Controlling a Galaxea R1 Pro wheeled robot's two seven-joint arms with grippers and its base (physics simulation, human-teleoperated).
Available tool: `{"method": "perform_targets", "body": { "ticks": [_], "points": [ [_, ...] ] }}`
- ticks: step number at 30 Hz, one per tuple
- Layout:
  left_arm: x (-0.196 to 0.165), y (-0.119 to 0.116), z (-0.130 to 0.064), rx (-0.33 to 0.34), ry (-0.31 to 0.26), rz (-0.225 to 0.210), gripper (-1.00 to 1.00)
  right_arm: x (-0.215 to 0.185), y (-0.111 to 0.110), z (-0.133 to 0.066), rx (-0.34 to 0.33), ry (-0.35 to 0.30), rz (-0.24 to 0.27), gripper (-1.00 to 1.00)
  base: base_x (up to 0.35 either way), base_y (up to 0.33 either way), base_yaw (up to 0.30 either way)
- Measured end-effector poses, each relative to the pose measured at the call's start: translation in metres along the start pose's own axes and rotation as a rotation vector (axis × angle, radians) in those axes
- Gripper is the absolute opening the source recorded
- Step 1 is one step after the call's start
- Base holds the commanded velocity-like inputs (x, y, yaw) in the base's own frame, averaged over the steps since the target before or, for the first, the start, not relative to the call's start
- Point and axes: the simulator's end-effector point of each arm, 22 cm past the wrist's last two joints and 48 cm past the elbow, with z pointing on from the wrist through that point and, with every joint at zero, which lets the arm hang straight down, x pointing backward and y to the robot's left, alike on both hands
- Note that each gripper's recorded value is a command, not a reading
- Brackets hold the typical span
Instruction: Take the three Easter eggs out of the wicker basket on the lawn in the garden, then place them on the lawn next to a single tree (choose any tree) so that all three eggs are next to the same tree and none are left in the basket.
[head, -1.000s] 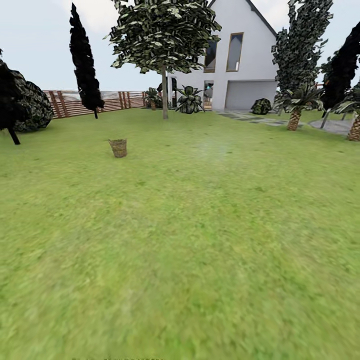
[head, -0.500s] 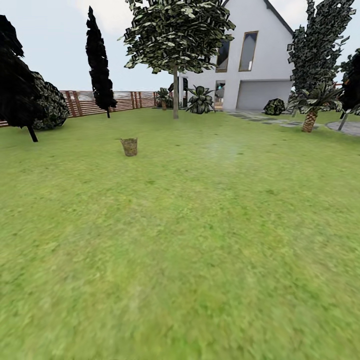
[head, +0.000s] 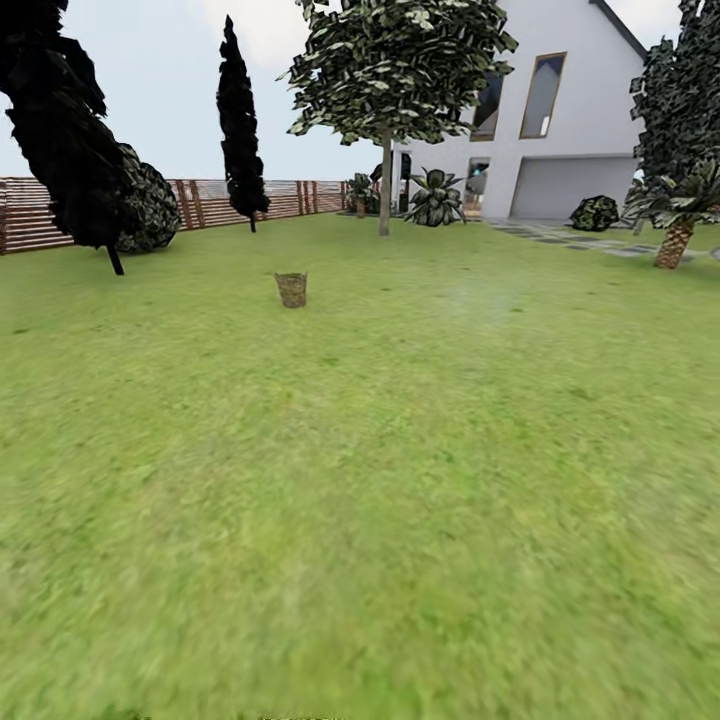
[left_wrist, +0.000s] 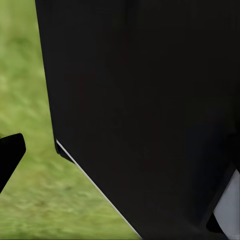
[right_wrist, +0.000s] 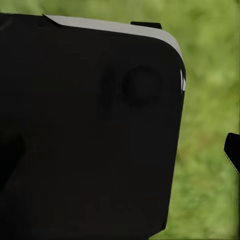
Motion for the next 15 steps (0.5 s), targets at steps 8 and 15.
{"method": "perform_targets", "body": {
  "ticks": [8,15],
  "points": [
    [0.0013,0.0,0.0,0.0,0.003,0.0,1.0,0.0013,-0.0001,0.0,0.0,0.003,0.0,1.0,0.0,0.0,0.285],
    [0.0025,0.0001,0.0,0.0,0.007,0.0,1.0,0.0025,-0.0001,0.0,0.0,0.006,0.0,1.0,0.0,0.0,0.28]
  ]
}}
